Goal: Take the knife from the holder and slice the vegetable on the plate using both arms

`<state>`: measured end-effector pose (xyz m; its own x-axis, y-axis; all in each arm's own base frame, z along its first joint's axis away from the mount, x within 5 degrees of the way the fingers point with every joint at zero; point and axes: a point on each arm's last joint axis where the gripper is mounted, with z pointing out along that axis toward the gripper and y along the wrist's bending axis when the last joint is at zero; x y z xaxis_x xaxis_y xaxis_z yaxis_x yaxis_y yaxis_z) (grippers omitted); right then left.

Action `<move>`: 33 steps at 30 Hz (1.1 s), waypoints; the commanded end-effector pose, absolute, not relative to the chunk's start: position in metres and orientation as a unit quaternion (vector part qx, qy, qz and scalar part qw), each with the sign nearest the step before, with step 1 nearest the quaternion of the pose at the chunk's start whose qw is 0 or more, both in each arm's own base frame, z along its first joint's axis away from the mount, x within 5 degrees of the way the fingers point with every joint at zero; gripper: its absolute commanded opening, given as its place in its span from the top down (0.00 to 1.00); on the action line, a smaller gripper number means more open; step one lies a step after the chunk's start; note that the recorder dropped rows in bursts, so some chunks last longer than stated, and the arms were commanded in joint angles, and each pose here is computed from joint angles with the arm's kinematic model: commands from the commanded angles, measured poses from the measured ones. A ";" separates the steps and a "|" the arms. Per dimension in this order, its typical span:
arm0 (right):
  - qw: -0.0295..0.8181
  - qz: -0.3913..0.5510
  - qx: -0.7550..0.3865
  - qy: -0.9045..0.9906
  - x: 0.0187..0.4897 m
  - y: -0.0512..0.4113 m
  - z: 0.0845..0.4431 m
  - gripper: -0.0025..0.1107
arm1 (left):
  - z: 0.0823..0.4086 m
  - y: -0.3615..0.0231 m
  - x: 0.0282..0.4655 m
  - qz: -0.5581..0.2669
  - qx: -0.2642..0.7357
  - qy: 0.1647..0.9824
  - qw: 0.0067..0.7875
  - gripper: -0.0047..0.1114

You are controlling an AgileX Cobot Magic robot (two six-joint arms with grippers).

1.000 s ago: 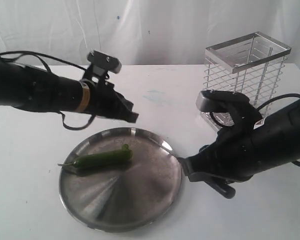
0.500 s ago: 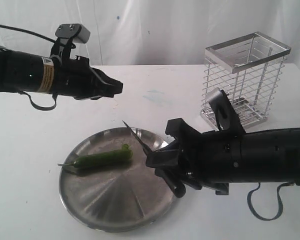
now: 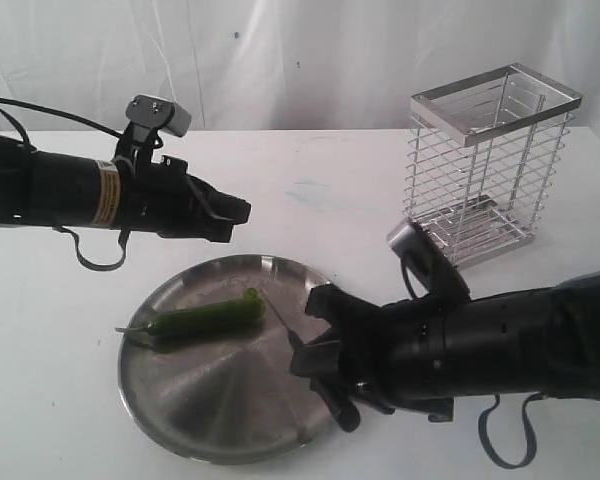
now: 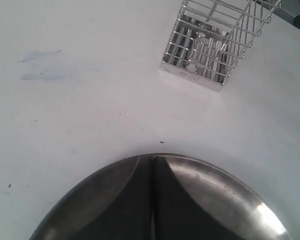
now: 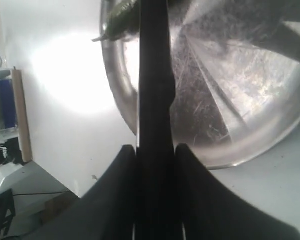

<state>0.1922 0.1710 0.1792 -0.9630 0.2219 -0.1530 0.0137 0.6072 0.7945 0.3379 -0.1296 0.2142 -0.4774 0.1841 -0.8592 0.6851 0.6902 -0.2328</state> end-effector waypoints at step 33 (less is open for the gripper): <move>0.129 0.404 0.016 0.906 0.214 0.215 0.166 0.98 | 0.202 -0.138 0.351 -0.329 0.278 0.789 0.438 0.96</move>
<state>0.2156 0.2115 0.1727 -0.9610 0.1434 -0.2365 -0.0852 0.6601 0.7463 0.3513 -0.1393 0.2005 -0.4793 0.1158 -0.8700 0.7111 0.6322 -0.3077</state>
